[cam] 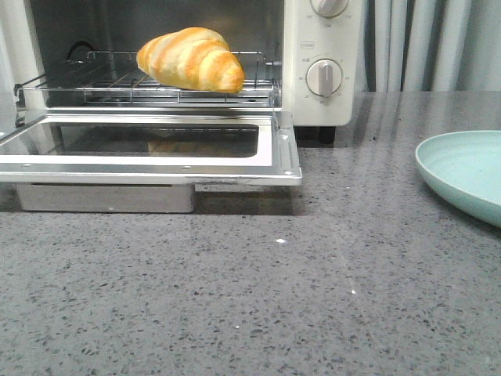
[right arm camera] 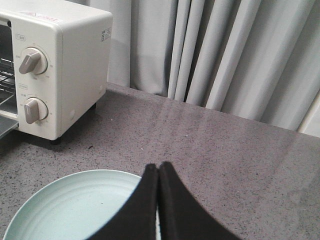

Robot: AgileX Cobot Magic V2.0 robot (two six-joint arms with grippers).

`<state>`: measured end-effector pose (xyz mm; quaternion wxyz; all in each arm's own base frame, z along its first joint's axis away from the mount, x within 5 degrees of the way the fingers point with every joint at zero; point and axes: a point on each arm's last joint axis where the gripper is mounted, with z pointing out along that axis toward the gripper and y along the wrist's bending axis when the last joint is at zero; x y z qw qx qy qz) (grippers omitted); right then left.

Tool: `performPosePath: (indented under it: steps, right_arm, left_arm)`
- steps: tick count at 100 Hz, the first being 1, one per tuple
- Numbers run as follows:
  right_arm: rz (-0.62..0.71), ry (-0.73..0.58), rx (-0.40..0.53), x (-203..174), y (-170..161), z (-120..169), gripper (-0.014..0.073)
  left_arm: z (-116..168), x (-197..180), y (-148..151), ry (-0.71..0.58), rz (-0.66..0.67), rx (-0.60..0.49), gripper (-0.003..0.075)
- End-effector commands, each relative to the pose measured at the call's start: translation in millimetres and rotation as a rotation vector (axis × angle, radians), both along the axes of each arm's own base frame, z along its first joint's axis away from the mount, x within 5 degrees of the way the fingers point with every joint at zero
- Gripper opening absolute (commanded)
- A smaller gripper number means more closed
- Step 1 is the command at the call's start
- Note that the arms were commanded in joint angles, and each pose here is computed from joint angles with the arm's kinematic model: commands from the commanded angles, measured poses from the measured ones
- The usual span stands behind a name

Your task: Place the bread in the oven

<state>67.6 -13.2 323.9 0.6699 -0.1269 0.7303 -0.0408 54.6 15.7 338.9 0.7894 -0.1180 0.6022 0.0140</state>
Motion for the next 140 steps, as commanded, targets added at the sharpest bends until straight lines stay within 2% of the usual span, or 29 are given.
performPosePath:
  steps: [1,11,31,40,47,71,80,89,101,113,129,140]
  right_arm:
    - [0.018,-0.065,-0.02,0,1,11,-0.0057]
    - [0.018,-0.065,-0.02,0,1,11,-0.0057]
    - [0.018,-0.065,-0.02,0,1,11,-0.0057]
    - [0.018,-0.065,-0.02,0,1,11,-0.0057]
    - [0.018,-0.065,-0.02,0,1,11,-0.0057]
    - [0.018,-0.065,-0.02,0,1,11,-0.0057]
    - [0.018,-0.065,-0.02,0,1,11,-0.0057]
    - [0.018,-0.065,-0.02,0,1,11,-0.0057]
    - [0.018,-0.065,-0.02,0,1,11,-0.0057]
    - [0.018,-0.065,-0.02,0,1,11,-0.0057]
    - [0.018,-0.065,-0.02,0,1,11,-0.0057]
    - [0.018,-0.065,-0.02,0,1,11,-0.0057]
  left_arm:
    - [11,0,-9,-0.055,-0.081,-0.017,-0.002]
    - [12,1,-11,-0.087,-0.127,-0.116,-0.002]
    - [5,3,-32,-0.091,-0.361,-0.086,-0.002]
    - [-6,6,-36,-0.066,-0.421,-0.114,-0.002]
    - [-14,8,-37,-0.045,-0.434,-0.125,-0.002]
    - [-20,10,-39,0.0,-0.428,-0.038,-0.002]
    - [-20,9,-40,-0.01,-0.459,-0.075,-0.002]
    - [-24,10,-42,0.036,-0.485,-0.12,-0.002]
    - [-34,12,-41,0.159,-0.465,-0.152,-0.002]
    - [-44,13,-33,0.266,-0.359,-0.128,-0.002]
    - [-47,10,-19,0.283,-0.199,-0.122,-0.002]
    - [-46,5,-12,0.265,-0.096,-0.037,-0.002]
